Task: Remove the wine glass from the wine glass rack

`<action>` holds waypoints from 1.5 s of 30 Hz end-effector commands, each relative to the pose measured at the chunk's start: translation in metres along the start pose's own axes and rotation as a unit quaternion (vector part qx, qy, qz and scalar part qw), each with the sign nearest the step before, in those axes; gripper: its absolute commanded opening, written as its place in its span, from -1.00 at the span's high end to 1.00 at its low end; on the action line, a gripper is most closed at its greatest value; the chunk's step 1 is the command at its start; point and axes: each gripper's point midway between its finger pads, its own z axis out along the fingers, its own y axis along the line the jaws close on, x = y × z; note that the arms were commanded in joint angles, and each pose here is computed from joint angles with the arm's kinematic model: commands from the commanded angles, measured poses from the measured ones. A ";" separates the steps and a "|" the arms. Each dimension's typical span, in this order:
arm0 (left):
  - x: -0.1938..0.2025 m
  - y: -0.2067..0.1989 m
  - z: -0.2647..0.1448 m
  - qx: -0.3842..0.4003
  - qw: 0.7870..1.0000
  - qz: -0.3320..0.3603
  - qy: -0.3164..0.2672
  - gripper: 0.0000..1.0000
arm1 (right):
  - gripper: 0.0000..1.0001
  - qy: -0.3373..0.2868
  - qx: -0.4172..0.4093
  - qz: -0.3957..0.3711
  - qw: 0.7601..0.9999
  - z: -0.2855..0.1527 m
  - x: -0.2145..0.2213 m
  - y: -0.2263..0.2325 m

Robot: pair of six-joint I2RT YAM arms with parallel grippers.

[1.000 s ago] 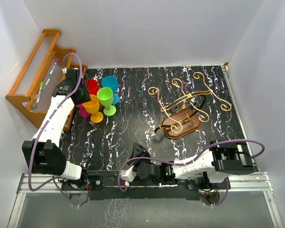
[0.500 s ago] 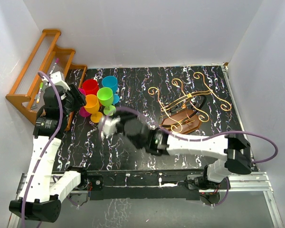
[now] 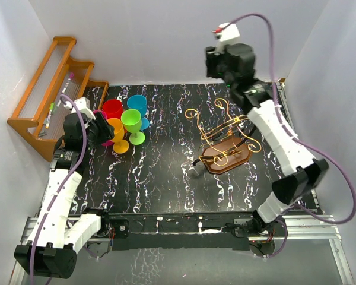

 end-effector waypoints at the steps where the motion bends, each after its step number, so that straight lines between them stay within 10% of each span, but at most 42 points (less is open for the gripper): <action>1: -0.011 -0.019 -0.006 0.061 0.997 0.023 -0.029 0.04 | 0.08 0.012 -0.099 0.189 0.977 -0.054 0.008 -0.009; 7: -0.019 -0.038 -0.007 0.106 0.993 0.047 -0.036 0.04 | 0.05 0.047 -0.189 0.271 0.943 -0.102 0.041 -0.013; 26: -0.049 -0.079 -0.029 0.184 0.982 -0.011 -0.035 0.01 | -0.26 -0.075 -0.121 0.265 0.954 -0.183 -0.023 -0.040; 45: -0.044 -0.087 -0.035 0.208 0.977 -0.037 -0.033 0.00 | -0.27 -0.091 -0.092 0.281 0.951 -0.179 -0.030 -0.051</action>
